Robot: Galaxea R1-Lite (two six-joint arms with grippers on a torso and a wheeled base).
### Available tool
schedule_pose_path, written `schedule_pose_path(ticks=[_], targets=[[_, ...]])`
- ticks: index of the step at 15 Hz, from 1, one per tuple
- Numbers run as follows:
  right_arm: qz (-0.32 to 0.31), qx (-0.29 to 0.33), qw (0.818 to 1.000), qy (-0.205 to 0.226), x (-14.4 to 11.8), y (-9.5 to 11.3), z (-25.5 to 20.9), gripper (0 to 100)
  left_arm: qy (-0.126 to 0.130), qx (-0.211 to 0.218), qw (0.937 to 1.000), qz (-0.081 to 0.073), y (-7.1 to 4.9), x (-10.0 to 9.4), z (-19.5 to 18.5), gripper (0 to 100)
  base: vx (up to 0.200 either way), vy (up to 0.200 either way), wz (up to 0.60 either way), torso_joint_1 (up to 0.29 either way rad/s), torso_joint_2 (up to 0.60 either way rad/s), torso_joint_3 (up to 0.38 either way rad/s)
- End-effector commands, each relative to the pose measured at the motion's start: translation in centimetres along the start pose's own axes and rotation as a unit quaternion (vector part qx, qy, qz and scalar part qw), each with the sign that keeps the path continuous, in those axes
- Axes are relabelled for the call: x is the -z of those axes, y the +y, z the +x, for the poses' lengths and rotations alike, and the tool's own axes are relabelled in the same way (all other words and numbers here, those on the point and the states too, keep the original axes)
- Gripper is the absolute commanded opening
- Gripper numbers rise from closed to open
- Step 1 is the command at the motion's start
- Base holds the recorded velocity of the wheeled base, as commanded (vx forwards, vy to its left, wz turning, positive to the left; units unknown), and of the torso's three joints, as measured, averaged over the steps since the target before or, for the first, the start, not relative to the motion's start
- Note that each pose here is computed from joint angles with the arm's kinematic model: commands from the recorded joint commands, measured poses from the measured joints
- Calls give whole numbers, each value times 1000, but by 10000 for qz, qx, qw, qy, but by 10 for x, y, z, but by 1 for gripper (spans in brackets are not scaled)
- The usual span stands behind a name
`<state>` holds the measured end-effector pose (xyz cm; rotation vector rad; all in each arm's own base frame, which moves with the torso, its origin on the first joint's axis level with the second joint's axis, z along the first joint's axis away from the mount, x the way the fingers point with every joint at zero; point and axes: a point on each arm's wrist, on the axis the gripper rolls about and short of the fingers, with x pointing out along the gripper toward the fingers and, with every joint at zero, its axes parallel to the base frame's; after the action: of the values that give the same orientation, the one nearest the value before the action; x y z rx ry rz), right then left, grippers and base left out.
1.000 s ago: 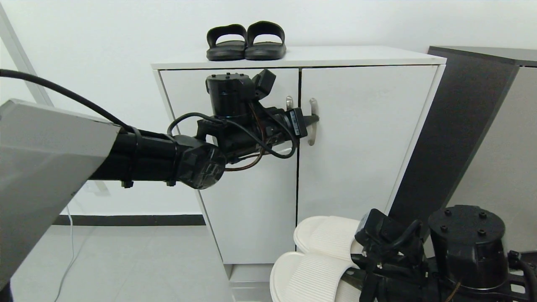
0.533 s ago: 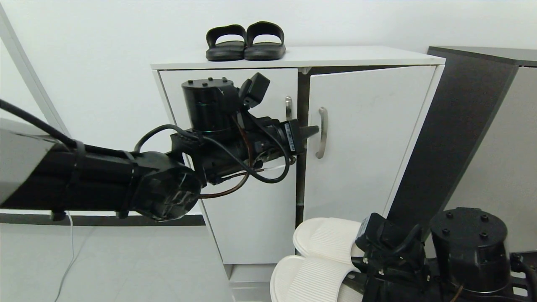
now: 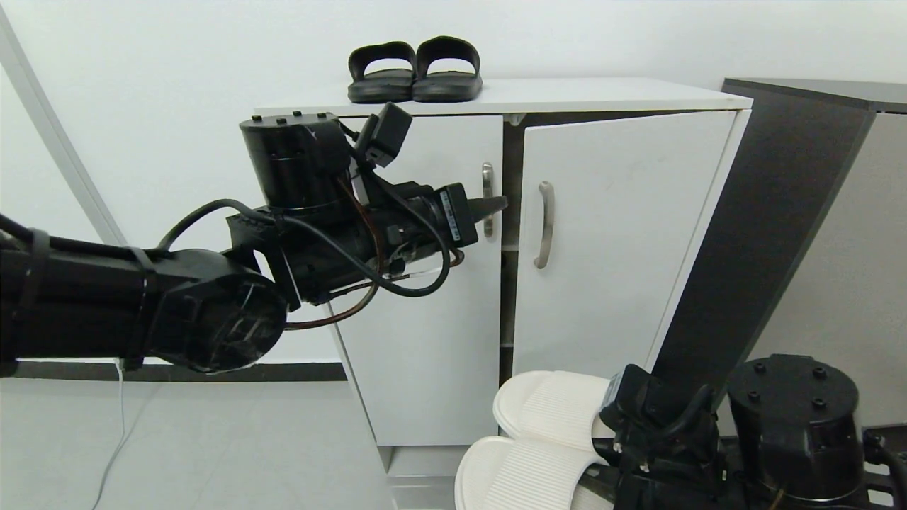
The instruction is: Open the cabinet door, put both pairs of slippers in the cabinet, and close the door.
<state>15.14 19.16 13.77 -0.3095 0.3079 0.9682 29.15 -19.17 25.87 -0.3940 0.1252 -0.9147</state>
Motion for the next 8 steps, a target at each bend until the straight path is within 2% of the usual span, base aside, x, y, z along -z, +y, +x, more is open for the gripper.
schedule_pose_path(ticks=[1,8], targets=[[-21,-44,10000,-7,0,2,0,0,1,-53,10000,-6,8,1,8,0,0,0,0,0,0,0],[-47,-103,9999,8,1,6,-2,0,-107,3,9999,31,25,0,53,0,0,0,0,0,0,0]])
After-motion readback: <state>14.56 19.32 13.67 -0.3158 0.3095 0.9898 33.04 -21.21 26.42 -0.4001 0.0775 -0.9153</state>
